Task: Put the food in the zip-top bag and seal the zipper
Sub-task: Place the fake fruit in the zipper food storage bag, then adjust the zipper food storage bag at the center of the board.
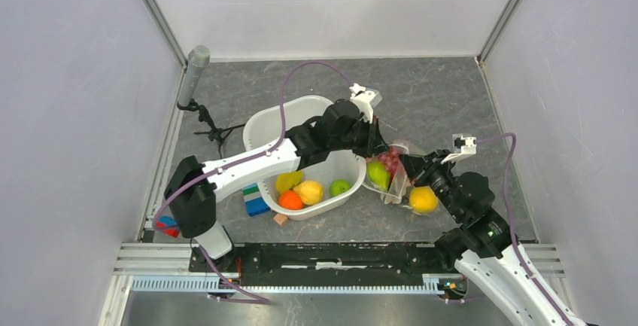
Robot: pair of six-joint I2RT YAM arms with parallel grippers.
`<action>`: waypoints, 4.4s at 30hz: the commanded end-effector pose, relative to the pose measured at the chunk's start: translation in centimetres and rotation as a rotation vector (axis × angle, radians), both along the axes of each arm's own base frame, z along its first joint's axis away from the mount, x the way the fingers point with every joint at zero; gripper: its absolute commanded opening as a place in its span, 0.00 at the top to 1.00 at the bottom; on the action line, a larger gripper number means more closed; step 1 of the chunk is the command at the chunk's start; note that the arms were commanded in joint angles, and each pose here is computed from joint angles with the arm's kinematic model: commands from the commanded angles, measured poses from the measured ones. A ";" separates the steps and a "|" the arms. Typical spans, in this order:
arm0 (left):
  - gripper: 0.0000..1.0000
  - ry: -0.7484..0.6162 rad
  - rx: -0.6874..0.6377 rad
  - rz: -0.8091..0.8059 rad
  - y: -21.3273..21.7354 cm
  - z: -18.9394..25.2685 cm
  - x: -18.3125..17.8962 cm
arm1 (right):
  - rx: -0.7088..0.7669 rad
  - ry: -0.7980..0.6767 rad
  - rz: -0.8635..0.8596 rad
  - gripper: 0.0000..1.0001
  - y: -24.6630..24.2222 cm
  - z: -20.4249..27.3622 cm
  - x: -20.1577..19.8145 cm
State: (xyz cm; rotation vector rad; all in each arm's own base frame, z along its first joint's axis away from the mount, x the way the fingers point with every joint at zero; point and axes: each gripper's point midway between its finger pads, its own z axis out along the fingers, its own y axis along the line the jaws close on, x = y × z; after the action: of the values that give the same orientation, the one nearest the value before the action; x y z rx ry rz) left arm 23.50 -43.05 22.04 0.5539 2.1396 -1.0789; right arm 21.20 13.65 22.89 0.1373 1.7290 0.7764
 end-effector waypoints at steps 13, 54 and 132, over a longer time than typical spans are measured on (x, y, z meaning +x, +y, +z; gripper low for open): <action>0.89 0.161 -0.293 -0.141 -8.5 -0.3 -2.8 | 0.116 -0.086 -0.008 0.91 0.1 3.4 0.0; 0.16 -0.140 0.211 -0.054 -0.8 -2.0 -0.3 | -0.034 -0.065 -0.355 0.92 -7.4 3.5 0.1; 0.98 -0.555 0.152 -0.393 -2.0 5.4 3.7 | -0.898 -0.759 0.559 0.19 -5.4 0.8 8.5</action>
State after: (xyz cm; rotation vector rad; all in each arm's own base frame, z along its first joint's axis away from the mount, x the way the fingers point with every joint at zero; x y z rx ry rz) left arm 27.67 -44.58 22.86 1.1656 1.8704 -0.7745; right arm 31.25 5.79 20.96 -0.8775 1.4643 0.1743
